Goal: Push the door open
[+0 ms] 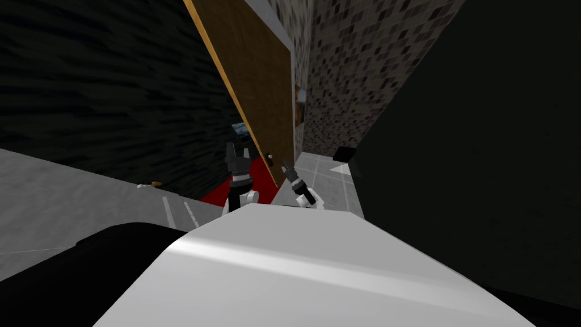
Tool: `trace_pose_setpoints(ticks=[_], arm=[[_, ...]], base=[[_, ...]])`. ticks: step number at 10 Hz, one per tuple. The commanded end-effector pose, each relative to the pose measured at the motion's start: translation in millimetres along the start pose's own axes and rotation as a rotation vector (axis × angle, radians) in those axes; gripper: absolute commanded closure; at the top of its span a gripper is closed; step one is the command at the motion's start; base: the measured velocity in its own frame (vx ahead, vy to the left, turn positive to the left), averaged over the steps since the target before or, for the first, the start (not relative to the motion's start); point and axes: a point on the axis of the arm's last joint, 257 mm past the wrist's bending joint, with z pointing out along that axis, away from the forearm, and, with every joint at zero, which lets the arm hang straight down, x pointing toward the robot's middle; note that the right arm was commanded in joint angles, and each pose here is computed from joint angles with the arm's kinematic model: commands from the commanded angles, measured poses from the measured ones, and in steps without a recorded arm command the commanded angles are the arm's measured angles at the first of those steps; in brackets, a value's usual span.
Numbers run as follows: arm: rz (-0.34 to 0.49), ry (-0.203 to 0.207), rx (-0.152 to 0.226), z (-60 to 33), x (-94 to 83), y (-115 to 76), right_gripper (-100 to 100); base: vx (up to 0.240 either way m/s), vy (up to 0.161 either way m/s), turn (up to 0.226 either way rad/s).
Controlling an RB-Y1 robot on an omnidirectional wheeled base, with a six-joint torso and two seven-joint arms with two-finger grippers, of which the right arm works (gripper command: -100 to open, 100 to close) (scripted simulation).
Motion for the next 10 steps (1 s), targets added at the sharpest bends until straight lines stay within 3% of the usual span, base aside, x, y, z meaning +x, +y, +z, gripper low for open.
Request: trace_pose_setpoints(ticks=[1, 3, 8, 10], arm=[[0.019, 0.044, 0.035, -1.5, 17.0, -18.2, -100], [0.025, 0.060, 0.048, -1.4, 23.8, -24.6, -100], [0.060, 0.186, 0.155, -7.8, 74.8, -73.3, -100], [0.065, 0.216, 0.182, -11.2, 86.3, -85.0, -100]], base=[[0.114, -0.029, -0.036], [0.090, -0.005, -0.012], [0.152, -0.015, -0.028], [0.130, -0.023, -0.019]])
